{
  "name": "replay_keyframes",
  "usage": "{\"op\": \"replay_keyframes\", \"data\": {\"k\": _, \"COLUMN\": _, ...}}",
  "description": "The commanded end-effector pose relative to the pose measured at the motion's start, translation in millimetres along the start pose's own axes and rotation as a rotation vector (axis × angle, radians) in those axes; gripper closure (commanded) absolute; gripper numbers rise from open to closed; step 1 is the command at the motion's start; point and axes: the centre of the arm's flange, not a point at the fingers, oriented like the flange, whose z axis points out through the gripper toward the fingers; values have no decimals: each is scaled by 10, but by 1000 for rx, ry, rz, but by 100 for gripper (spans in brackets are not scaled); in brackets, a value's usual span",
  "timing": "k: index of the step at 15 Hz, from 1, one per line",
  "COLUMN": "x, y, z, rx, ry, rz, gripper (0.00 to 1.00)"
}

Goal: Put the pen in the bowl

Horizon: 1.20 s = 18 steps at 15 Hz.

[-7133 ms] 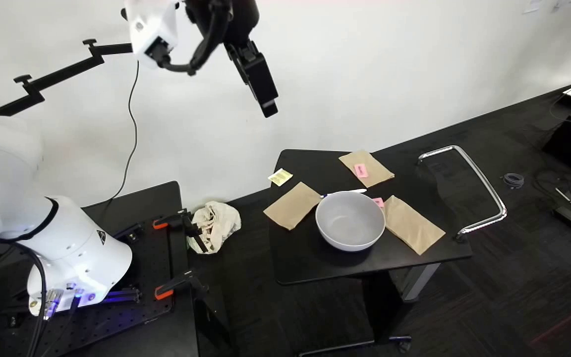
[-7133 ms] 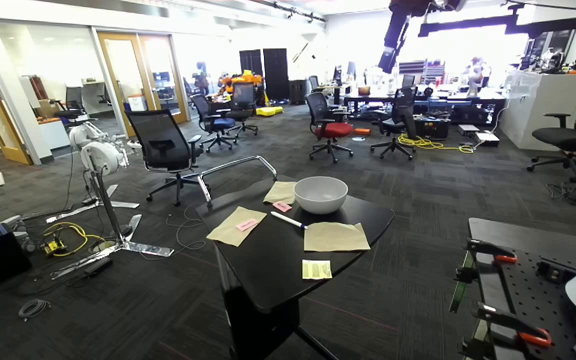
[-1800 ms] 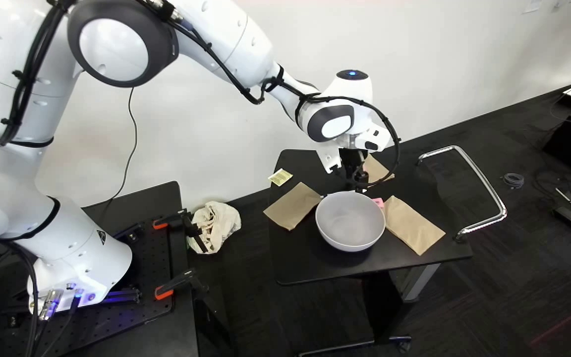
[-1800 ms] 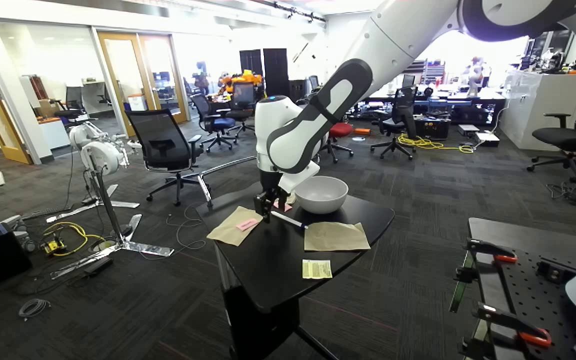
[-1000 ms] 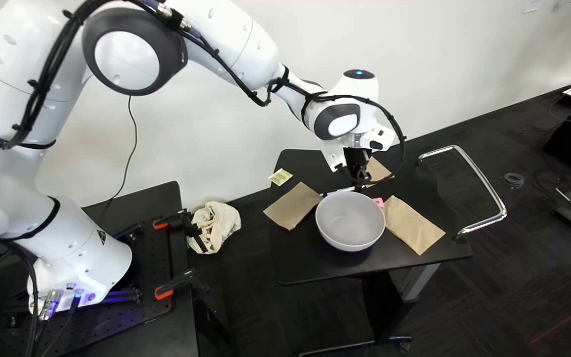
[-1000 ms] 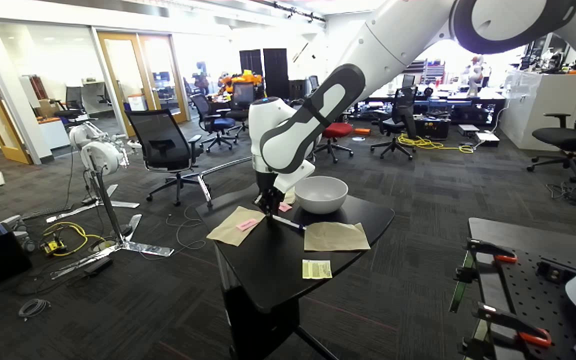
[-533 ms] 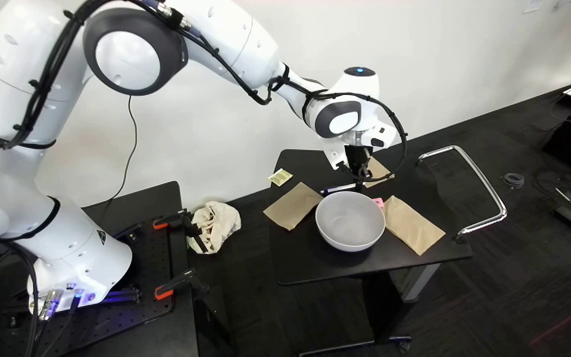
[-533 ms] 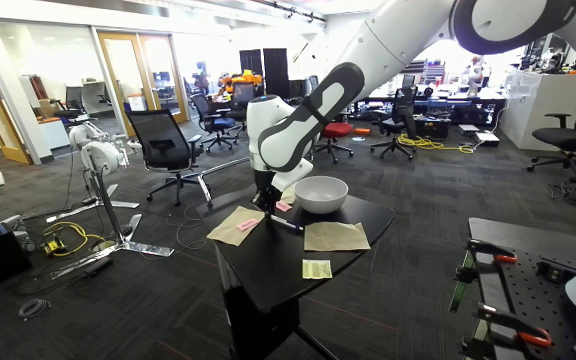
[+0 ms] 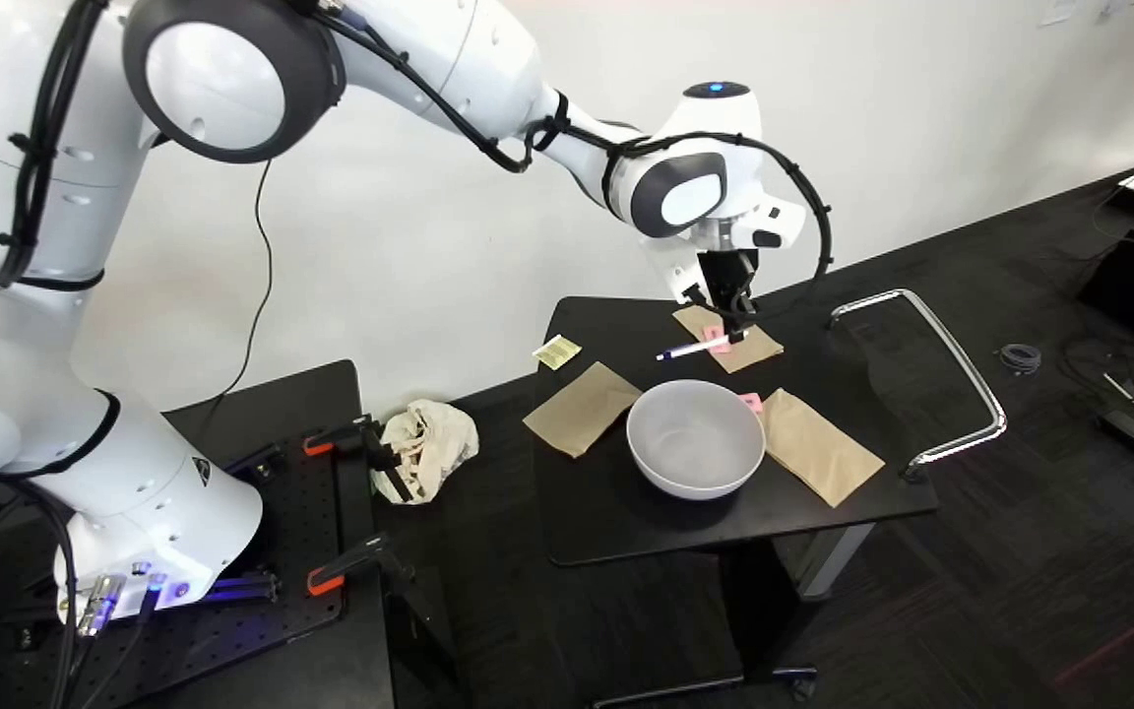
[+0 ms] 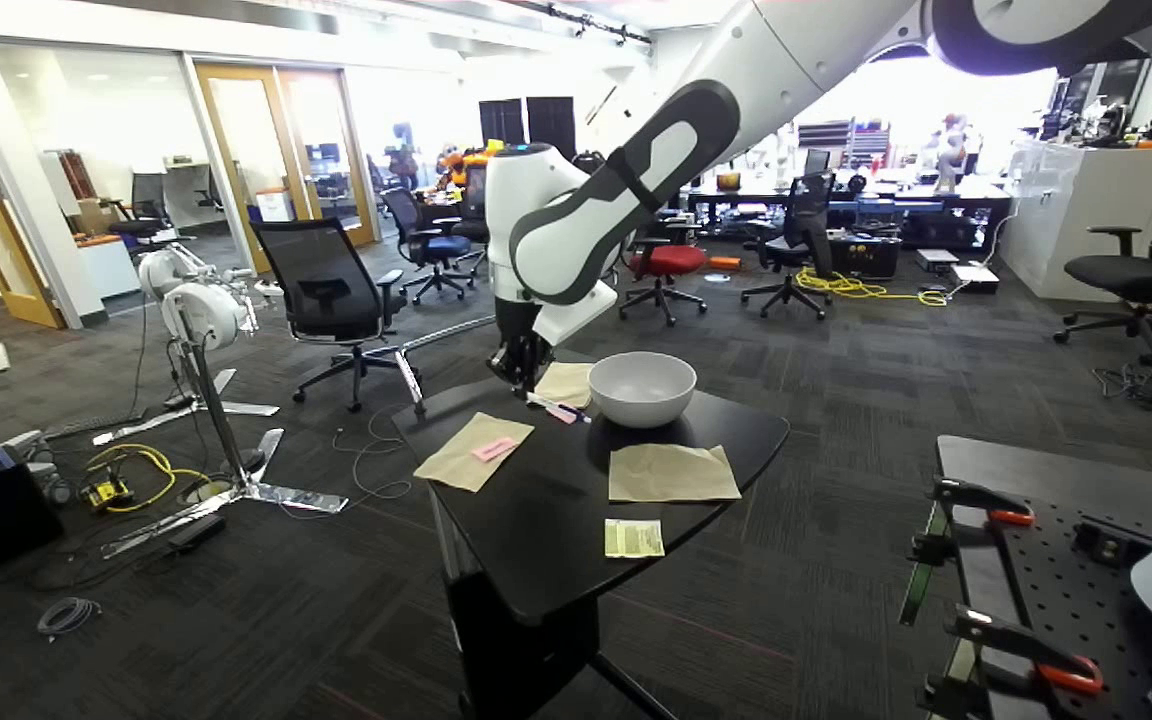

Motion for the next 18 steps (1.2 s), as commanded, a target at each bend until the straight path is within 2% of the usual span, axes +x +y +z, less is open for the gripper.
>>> {"op": "replay_keyframes", "data": {"k": 1, "x": -53, "y": 49, "z": -448, "rx": -32, "ry": 38, "rz": -8, "gripper": 97}}
{"op": "replay_keyframes", "data": {"k": 7, "x": -208, "y": 226, "z": -946, "rx": -61, "ry": 99, "rz": 32, "gripper": 97}}
{"op": "replay_keyframes", "data": {"k": 11, "x": -416, "y": 567, "z": -1141, "rx": -97, "ry": 147, "rz": 139, "gripper": 97}}
{"op": "replay_keyframes", "data": {"k": 14, "x": -569, "y": 913, "z": -1130, "rx": -118, "ry": 178, "rz": 245, "gripper": 97}}
{"op": "replay_keyframes", "data": {"k": 18, "x": -709, "y": 1307, "z": -876, "rx": -139, "ry": 201, "rz": 371, "gripper": 97}}
